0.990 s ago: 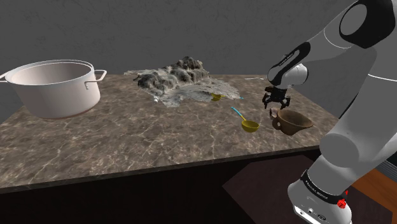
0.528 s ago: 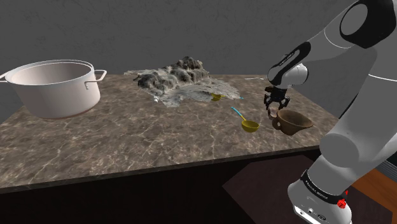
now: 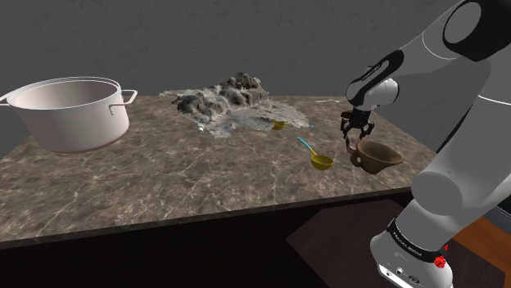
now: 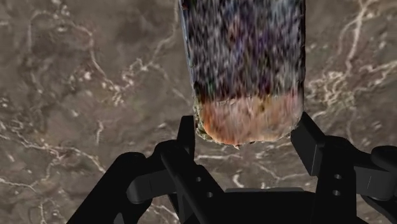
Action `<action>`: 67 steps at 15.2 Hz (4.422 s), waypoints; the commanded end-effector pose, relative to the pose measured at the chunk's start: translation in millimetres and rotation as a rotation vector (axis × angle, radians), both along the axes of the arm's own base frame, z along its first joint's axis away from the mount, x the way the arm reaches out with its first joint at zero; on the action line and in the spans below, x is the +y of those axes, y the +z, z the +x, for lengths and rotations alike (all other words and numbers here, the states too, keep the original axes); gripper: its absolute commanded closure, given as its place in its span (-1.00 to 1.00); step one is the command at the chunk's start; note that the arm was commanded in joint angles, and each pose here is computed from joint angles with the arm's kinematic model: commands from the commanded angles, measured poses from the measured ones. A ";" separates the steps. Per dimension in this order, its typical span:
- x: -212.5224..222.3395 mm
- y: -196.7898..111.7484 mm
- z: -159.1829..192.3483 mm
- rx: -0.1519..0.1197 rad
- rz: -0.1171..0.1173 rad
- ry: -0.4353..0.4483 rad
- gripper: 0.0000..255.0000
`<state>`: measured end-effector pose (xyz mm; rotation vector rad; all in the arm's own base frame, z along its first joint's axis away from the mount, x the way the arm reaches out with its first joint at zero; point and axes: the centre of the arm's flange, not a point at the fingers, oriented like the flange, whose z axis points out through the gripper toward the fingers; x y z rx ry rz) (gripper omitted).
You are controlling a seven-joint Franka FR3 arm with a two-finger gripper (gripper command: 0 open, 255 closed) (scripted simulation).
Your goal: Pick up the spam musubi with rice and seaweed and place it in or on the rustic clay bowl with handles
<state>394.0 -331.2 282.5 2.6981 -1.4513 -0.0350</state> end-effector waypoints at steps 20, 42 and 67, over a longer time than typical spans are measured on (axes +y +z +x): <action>0.5 109.6 -1.1 0.000 0.000 0.000 1.00; -4.3 98.0 3.4 0.086 0.050 -0.455 -1.00; 0.3 -8.3 -6.0 0.159 0.092 -0.841 1.00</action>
